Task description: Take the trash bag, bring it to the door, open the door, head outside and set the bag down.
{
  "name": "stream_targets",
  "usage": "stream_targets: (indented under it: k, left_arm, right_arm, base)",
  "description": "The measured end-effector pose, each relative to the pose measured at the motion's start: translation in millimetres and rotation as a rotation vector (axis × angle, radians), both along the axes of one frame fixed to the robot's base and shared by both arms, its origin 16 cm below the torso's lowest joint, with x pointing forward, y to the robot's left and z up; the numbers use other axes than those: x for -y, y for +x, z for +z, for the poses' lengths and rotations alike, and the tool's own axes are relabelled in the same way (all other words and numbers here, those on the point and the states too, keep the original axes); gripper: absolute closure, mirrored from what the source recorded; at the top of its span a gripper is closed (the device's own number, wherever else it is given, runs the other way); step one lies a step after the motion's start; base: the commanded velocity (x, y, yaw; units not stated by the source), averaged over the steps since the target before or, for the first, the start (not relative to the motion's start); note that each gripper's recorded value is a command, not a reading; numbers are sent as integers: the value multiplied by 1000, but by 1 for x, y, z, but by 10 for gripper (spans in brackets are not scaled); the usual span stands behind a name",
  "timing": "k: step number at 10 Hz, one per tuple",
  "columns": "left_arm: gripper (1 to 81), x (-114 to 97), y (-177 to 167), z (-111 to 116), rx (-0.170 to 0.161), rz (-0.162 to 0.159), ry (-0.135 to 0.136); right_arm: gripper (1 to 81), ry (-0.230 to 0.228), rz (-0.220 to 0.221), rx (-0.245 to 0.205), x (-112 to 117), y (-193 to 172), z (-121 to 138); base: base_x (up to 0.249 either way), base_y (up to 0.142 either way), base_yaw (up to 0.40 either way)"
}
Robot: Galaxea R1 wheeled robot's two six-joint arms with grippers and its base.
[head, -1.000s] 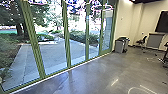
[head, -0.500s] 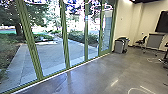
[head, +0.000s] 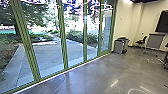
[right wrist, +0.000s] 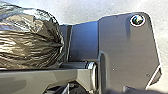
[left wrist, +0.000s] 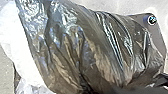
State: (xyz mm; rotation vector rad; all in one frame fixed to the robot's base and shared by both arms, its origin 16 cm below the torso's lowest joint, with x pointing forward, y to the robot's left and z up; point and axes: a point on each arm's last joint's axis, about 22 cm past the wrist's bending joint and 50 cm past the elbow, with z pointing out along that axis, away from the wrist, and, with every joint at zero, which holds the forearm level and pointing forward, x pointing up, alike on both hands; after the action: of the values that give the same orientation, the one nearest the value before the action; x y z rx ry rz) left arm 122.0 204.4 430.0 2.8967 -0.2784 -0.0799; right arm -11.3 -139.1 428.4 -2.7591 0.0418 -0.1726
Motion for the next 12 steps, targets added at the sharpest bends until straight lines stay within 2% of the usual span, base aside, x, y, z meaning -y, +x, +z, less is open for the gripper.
stream_targets:
  k: [3,4,6,7,12]
  left_arm:
    - [811,0,0,0,1,0,0]
    - [811,0,1,-1,13,4,-3]
    - [811,5,6,-2,83,27,-27]
    - [811,5,5,-2,95,31,-32]
    - [811,10,2,-3,93,30,-38]
  right_arm:
    - [10,-1,0,-1,1,0,0]
    - [10,-2,0,-1,1,-1,0]
    - [10,-2,0,0,1,0,0]
    - [10,-2,0,-1,1,0,0]
    - [10,-4,0,-1,1,0,-1]
  base:
    - [110,-70,0]
    - [110,-70,0]
    - [110,-70,0]
    - [110,-70,0]
    - [110,-70,0]
